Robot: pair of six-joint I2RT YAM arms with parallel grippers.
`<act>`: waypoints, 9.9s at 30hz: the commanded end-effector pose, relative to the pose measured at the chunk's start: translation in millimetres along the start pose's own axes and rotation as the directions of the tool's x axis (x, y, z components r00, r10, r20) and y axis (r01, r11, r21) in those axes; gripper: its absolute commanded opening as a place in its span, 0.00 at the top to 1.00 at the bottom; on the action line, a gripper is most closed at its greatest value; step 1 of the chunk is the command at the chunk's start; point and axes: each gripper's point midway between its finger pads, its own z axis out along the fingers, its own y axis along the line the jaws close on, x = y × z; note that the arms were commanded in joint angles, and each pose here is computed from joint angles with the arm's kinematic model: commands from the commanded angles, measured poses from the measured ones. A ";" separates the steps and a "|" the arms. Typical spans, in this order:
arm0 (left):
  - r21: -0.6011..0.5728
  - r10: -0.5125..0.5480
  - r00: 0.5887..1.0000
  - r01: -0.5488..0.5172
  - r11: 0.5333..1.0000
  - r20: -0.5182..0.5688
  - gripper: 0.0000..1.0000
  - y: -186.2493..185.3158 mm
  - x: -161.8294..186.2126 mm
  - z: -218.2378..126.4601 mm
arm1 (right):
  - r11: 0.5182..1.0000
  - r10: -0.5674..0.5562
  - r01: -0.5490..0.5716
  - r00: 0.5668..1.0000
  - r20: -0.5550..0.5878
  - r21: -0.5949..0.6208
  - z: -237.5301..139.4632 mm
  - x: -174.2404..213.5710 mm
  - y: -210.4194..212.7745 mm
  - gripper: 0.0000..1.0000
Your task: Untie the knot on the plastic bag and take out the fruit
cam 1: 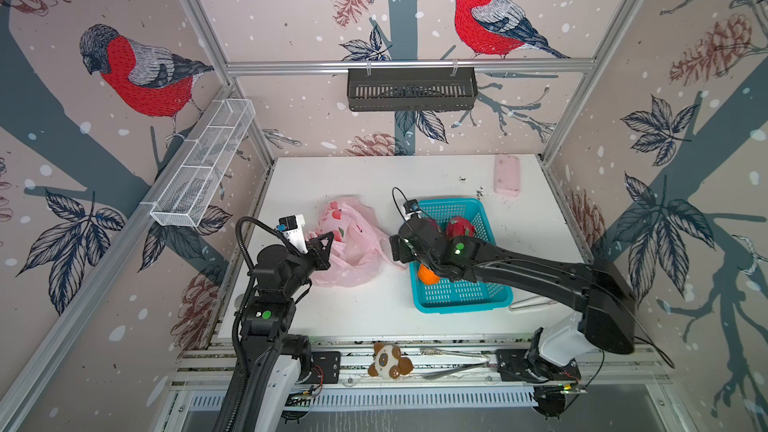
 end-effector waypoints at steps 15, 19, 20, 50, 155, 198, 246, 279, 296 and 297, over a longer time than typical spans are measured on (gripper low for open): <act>0.020 0.032 0.999 -0.032 0.999 0.002 1.00 -5.2 1.2 -5.0 | 0.941 -0.339 0.338 0.938 -0.066 -0.036 139.2 9.6 60.6 0.03; 0.022 0.030 1.000 -0.030 0.999 -0.005 1.00 -5.4 1.5 -3.9 | 0.947 -0.318 0.319 0.947 -0.052 0.019 162.5 7.3 51.0 0.04; 0.021 0.029 1.000 -0.029 0.999 -0.007 1.00 -5.0 1.9 -3.5 | 0.950 -0.311 0.312 0.949 -0.047 0.023 165.9 6.6 49.5 0.04; -0.219 0.041 0.998 -0.028 0.975 0.055 1.00 33.4 -18.5 -3.5 | 0.973 -0.214 0.181 0.937 0.277 0.142 26.4 -53.4 56.1 0.86; 0.028 0.049 0.971 -0.057 0.998 0.234 1.00 -22.2 -44.6 -29.0 | 0.984 0.168 -0.159 0.979 0.114 -0.085 77.8 32.1 46.7 0.62; 0.255 -0.204 0.945 0.137 0.957 0.254 1.00 -36.1 -7.2 -61.0 | 0.956 0.277 -0.287 0.950 0.144 0.061 109.2 39.0 105.8 0.74; 0.339 -0.241 0.951 0.165 0.926 0.193 1.00 -56.3 -6.3 -68.5 | 0.895 0.398 -0.425 0.898 0.190 0.133 127.2 26.2 75.6 0.76; 0.304 -0.230 0.969 0.194 0.933 0.087 1.00 -49.5 19.8 -59.5 | 0.865 0.495 -0.482 0.865 0.083 -0.139 119.2 12.1 94.8 0.60; 0.309 -0.219 0.972 0.182 0.934 0.089 1.00 -56.9 15.1 -67.0 | 0.792 0.520 -0.585 0.798 0.305 0.178 142.5 21.2 21.0 0.72; 0.308 -0.217 0.972 0.180 0.934 0.091 1.00 -57.2 14.5 -67.6 | 0.786 0.521 -0.589 0.795 0.312 0.188 141.3 21.1 16.6 0.71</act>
